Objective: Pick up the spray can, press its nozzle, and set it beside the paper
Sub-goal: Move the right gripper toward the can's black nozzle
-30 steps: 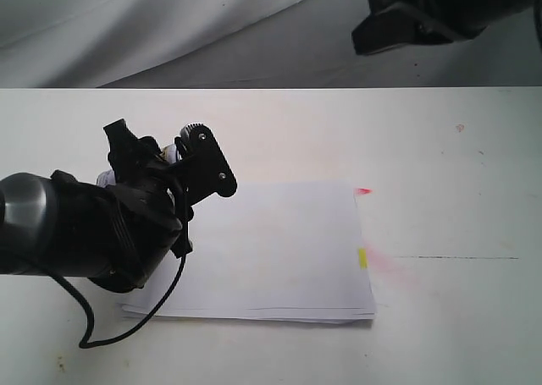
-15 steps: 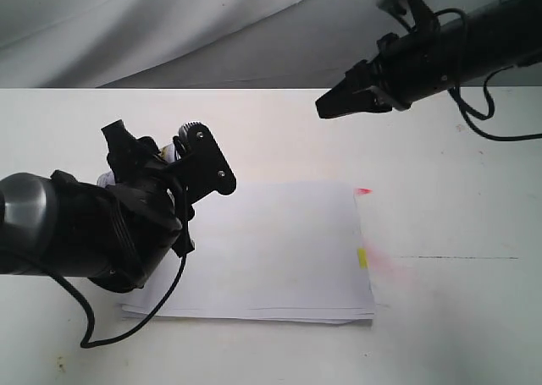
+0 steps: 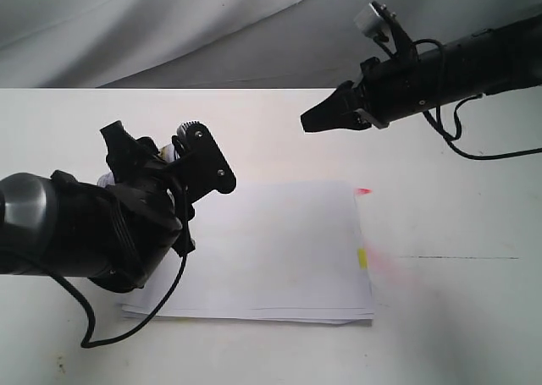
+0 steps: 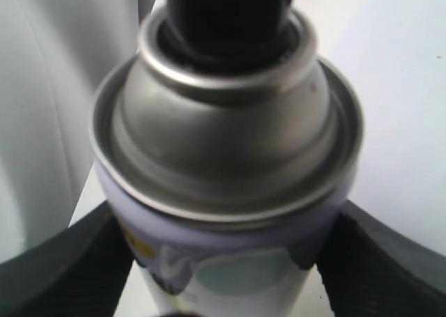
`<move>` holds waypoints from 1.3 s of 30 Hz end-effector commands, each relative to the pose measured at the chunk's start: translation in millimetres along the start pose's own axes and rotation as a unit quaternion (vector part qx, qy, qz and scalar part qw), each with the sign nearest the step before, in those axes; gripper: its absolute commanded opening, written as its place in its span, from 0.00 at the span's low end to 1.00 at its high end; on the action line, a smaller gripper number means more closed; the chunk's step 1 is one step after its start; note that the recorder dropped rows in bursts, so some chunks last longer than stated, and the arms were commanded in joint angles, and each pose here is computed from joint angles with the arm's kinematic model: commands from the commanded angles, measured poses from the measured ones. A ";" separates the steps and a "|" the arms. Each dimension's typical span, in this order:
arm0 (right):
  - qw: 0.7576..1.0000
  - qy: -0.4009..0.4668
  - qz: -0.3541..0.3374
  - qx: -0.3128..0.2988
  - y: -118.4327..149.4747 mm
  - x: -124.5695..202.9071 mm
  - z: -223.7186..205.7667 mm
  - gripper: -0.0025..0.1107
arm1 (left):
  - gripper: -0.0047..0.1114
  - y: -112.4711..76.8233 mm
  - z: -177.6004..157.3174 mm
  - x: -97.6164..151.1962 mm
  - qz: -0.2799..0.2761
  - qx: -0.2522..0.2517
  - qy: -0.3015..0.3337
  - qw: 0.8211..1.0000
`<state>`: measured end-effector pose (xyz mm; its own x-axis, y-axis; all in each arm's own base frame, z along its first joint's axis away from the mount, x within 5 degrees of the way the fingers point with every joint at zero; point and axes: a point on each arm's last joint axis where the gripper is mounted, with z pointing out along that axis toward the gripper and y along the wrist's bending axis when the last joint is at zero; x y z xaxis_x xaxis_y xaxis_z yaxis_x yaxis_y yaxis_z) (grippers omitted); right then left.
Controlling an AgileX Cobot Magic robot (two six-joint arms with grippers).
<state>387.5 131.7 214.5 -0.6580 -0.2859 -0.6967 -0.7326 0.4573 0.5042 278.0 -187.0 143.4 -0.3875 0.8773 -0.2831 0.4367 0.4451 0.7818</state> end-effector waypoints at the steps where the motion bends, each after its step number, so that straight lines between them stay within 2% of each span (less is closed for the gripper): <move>1: 1.000 -0.008 -0.009 -0.021 -4.8 2.8 5.9 0.02 | 0.04 7.1 -3.2 -4.4 -0.003 -0.024 -0.007 1.000; 6: 0.999 -0.019 -0.012 -0.044 -5.2 5.1 17.9 0.02 | 0.04 6.9 -3.2 -4.5 -0.003 -0.023 -0.008 1.000; 13: 0.998 0.001 -0.030 -0.061 10.9 5.8 35.9 0.02 | 0.04 8.1 -3.3 -7.5 0.031 -0.030 -0.023 0.999; 21: 0.996 0.021 -0.048 -0.076 26.8 7.2 52.1 0.02 | 0.04 8.2 -3.3 -7.6 0.032 -0.031 -0.024 0.999; 31: 0.997 0.009 -0.056 -0.058 34.1 3.6 64.7 0.02 | 0.04 8.2 -3.3 -7.6 0.032 -0.031 -0.024 0.999; 35: 0.997 -0.023 -0.052 -0.048 32.5 -4.4 64.6 0.02 | 0.04 8.2 -3.3 -7.6 0.032 -0.031 -0.024 0.999; 39: 0.994 -0.015 -0.063 -0.093 36.6 -23.0 69.3 0.02 | 0.04 8.3 -3.3 -7.5 0.032 -0.031 -0.023 0.999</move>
<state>385.3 206.3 206.5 -0.5584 -0.2952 -0.7753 -0.8253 0.2925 0.4830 279.4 -188.7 145.0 -0.3418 0.9043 -0.2558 0.4448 0.3954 0.8036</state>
